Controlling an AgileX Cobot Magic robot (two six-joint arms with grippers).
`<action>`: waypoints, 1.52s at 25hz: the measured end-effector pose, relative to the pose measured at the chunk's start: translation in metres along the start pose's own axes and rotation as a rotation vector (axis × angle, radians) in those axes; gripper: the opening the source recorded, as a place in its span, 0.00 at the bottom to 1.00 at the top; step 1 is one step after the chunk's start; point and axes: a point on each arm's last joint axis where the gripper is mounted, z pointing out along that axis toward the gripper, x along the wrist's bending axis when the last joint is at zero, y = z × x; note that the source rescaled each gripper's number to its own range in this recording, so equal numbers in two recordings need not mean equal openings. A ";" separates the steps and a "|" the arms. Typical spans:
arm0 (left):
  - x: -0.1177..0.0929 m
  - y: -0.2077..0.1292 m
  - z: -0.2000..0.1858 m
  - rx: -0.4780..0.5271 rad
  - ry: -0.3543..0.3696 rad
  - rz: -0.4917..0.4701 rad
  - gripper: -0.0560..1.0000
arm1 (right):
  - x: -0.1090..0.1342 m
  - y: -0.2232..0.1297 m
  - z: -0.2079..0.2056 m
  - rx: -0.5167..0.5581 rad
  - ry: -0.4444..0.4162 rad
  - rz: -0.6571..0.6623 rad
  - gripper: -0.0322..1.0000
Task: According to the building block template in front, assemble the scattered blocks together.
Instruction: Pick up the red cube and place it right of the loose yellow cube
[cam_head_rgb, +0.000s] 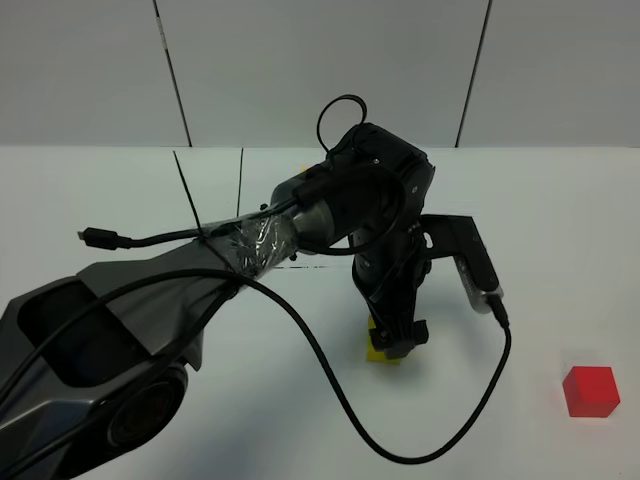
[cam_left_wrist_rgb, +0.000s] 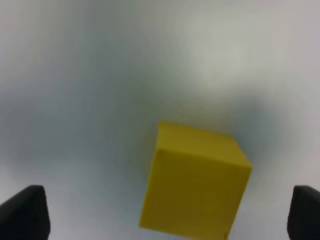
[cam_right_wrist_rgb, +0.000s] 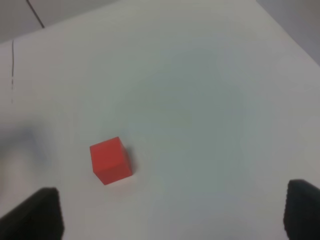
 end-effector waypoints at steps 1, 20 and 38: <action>0.001 0.000 -0.008 -0.007 0.018 -0.035 1.00 | 0.000 0.000 0.000 0.000 0.000 0.000 0.77; 0.066 -0.303 -0.147 0.017 0.125 -1.234 0.92 | 0.000 0.000 0.000 0.000 0.000 0.000 0.77; -0.235 -0.380 -0.234 -0.504 0.562 -1.441 0.86 | 0.000 0.000 0.000 0.000 0.000 0.000 0.77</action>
